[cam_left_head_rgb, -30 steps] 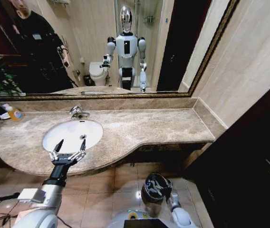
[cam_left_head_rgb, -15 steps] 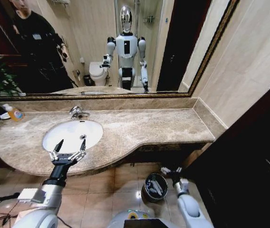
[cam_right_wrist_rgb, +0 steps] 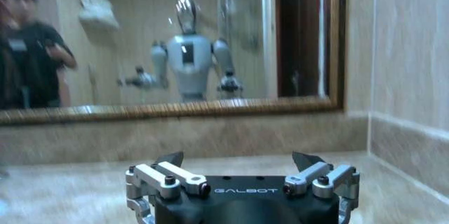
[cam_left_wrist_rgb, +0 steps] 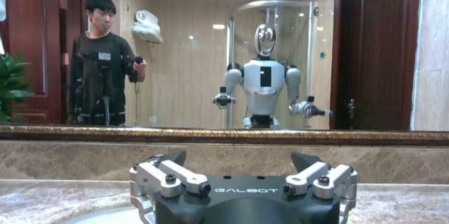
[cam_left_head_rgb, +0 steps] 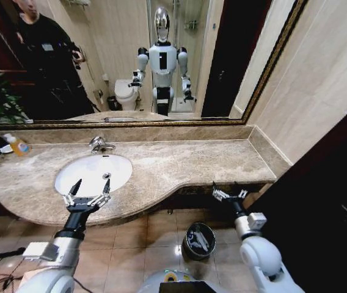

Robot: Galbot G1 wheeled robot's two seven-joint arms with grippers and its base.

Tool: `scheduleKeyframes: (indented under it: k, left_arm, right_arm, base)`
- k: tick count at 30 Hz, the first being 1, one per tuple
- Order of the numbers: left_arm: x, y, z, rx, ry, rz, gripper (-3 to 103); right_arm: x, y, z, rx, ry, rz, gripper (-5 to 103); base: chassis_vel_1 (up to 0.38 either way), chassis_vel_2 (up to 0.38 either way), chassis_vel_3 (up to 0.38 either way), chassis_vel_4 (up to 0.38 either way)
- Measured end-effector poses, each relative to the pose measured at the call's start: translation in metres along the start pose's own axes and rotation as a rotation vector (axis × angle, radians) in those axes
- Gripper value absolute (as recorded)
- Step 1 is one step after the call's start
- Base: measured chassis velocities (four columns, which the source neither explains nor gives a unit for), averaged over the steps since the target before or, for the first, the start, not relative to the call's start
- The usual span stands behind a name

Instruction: Pick up the trash from the sink and place it in the trash bin.

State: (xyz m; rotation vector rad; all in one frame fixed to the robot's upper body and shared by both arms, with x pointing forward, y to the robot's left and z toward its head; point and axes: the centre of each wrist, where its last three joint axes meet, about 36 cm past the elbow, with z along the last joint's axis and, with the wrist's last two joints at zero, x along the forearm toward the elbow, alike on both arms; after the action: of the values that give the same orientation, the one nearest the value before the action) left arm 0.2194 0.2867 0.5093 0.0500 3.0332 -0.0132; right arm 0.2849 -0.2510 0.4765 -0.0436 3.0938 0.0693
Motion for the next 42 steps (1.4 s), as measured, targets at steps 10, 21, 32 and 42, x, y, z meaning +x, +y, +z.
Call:
scheduleKeyframes:
  k: [10,21,32,42]
  left_arm:
    - [0.0,0.0,0.0,0.0,0.0,0.0,100]
    - [0.0,0.0,0.0,0.0,0.0,0.0,100]
    - [0.0,0.0,0.0,0.0,0.0,0.0,100]
    - [0.0,0.0,0.0,0.0,0.0,0.0,100]
  right_arm:
    - [-0.001,-0.026,0.002,-0.006,-0.109,-0.122,100]
    - [0.006,-0.076,0.001,0.019,-0.08,-0.069,100]
    - [0.009,-0.08,0.001,0.018,-0.059,-0.077,100]
    - [0.009,-0.079,0.001,0.024,-0.047,-0.08,100]
  base:
    - [0.0,0.0,0.0,0.0]
    - [0.0,0.0,0.0,0.0]
    - [0.0,0.0,0.0,0.0]
    - [0.0,0.0,0.0,0.0]
